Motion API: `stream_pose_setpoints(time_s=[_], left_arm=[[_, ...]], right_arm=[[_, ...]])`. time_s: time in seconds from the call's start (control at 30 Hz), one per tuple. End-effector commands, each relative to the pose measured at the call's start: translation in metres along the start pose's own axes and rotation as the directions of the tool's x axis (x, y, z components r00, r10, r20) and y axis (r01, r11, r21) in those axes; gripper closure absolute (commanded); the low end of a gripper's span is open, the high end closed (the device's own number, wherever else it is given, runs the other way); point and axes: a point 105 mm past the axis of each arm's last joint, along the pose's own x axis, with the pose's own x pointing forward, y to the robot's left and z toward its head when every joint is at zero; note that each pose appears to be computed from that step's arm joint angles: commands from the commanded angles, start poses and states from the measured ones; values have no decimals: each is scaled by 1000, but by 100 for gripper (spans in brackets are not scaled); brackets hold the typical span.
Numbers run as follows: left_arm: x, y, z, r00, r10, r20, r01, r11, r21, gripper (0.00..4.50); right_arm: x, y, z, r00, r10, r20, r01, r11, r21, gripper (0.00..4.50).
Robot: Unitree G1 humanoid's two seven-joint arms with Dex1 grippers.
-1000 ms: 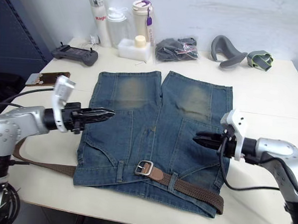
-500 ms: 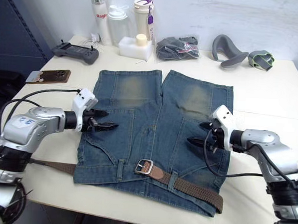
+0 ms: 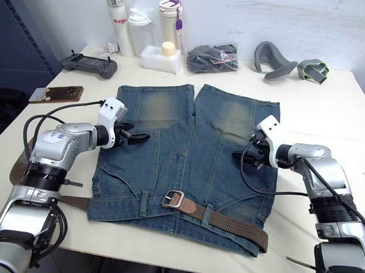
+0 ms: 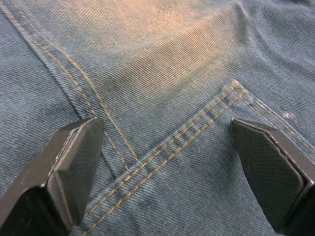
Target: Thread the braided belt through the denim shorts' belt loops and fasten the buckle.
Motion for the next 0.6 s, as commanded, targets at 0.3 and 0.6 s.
stream_pose_setpoints(time_s=[0.3,0.6], left_arm=[[4,-27,-29,993,-106,-60,99,990,-104,432],[5,-49,10,988,-135,79,145,980,-138,450]], right_arm=[[0,35,-26,979,159,-125,-153,986,62,388],[-15,-10,44,997,-72,25,76,981,-181,446]])
